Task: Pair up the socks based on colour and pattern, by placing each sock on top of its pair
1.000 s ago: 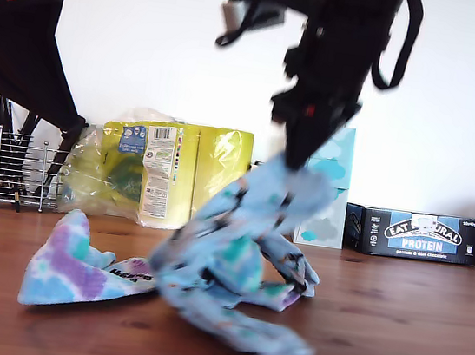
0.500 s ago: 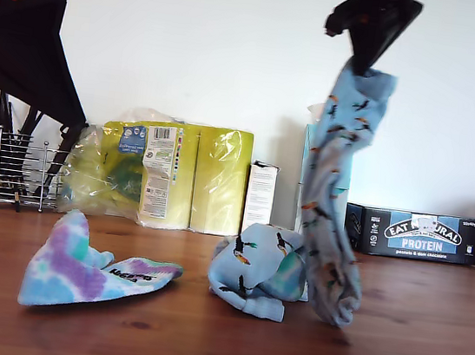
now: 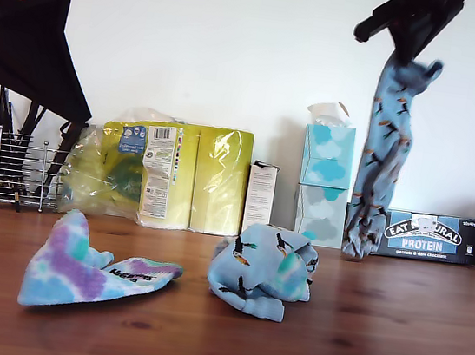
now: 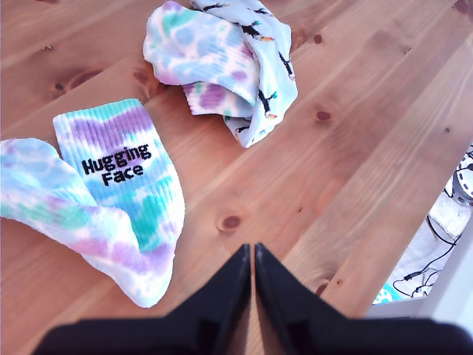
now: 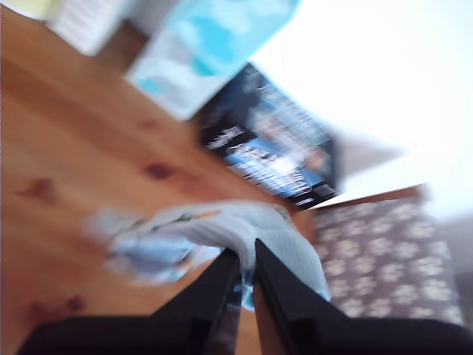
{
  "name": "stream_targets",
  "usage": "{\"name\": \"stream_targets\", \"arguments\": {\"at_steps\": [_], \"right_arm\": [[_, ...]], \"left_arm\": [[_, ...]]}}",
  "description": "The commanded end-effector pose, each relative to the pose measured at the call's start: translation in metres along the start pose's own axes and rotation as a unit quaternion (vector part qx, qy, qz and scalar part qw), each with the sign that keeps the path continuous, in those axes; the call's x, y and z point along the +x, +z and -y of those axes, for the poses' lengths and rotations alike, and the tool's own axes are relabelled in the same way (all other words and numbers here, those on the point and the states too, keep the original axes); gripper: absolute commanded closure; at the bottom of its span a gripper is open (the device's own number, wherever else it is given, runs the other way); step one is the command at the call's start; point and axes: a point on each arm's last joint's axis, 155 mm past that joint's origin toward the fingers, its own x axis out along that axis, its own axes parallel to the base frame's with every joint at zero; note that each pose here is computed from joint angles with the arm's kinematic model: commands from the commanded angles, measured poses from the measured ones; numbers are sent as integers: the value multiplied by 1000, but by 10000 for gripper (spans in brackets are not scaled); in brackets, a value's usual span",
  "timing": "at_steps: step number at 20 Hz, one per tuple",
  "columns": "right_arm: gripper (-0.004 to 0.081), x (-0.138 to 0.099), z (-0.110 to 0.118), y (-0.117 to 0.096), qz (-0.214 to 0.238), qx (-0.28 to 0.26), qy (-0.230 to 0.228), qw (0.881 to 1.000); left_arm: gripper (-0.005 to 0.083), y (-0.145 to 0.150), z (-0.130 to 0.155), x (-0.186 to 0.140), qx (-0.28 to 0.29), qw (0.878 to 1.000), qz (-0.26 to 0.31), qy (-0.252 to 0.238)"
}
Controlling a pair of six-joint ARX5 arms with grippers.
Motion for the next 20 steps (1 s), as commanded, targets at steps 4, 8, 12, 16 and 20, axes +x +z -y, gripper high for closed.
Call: {"name": "stream_targets", "arguments": {"at_steps": [4,8,12,16,20], "right_arm": [[783,-8,-80,-90,-161,55,153,974],[783,-19,-135,-166,-273,65,225,933],[783,-44,-193,-197,-311,55,300,900],[783,-78,-240,-192,-304,39,357,882],[783,-104,-260,-197,-307,1,369,877]], "left_arm": [[797,-7,0,3,0,1000,-8,-2],[797,-7,0,3,1,1000,-7,-2],[797,-6,0,3,1,1000,-7,-2],[797,-6,0,3,2,1000,-5,-2],[797,-6,0,3,1,1000,-6,-2]]}}
